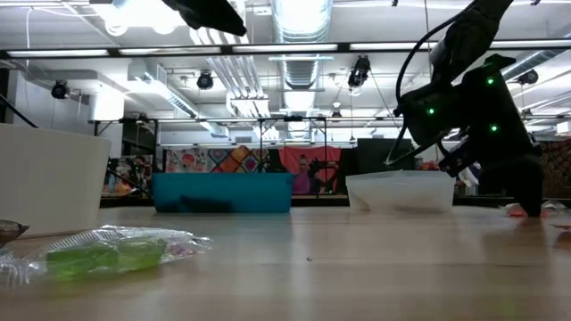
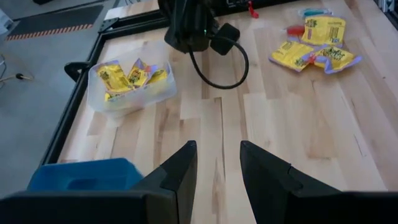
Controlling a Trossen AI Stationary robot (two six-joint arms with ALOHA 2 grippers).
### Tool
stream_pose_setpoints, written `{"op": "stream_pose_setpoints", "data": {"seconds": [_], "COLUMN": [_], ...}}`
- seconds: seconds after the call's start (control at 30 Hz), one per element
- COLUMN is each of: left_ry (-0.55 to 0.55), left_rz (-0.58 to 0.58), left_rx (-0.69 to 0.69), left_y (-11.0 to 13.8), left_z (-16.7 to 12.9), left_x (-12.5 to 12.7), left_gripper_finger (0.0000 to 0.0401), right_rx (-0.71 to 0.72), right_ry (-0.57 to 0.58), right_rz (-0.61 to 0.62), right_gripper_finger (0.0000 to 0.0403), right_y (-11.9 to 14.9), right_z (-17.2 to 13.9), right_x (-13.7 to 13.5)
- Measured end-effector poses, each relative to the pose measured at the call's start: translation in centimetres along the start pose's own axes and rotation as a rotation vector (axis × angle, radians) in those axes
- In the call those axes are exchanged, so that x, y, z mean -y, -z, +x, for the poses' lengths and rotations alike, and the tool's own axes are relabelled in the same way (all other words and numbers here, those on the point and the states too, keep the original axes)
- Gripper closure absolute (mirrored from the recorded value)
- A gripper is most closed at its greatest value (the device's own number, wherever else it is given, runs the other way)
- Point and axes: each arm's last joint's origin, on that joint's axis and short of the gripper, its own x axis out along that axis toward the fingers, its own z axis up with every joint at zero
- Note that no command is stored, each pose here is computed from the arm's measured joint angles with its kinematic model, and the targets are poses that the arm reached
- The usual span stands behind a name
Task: Sort candy
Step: Put the orange gummy into the white bin
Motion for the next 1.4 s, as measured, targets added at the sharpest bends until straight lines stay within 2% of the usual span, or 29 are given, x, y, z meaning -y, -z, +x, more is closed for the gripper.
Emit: {"op": "stream_pose_setpoints", "data": {"seconds": [0.2,0.33,0.5,0.73,0.93,1.13,1.4], "left_ry": [0.057,0.131,0.162,0.149,0.137,0.131,0.157], "left_rz": [-0.005,-0.01,-0.023,-0.042,-0.054,-0.06,-0.04], "left_rx": [0.02,0.057,0.127,0.3,0.41,0.473,0.494], "left_y": [1.5,2.4,3.6,5.5,6.3,6.4,6.4], "left_z": [1.6,2.3,3.2,4.3,4.4,4.8,9.0], "left_x": [0.7,1.2,1.7,2.1,2.1,2.2,3.6], "left_gripper_finger": [0.0294,0.0294,0.0294,0.0294,0.0294,0.0291,0.0252], "right_rx": [0.065,0.173,0.404,0.733,0.912,1.005,1.087], "right_ry": [-0.154,-0.251,-0.432,-0.669,-0.757,-0.798,-0.92], "right_rz": [-0.012,-0.025,-0.062,-0.185,-0.272,-0.346,-0.474], "right_gripper_finger": [0.0394,0.0394,0.0394,0.0394,0.0394,0.0394,0.0394], "right_y": [1.3,2.5,3.3,3.2,2.1,0.8,-0.4], "right_z": [-2.0,-3.8,-6.2,-9.1,-10.3,-10.5,-10.7], "right_x": [0.0,0.0,-0.5,-2.5,-4.3,-5.8,-7.6]}}
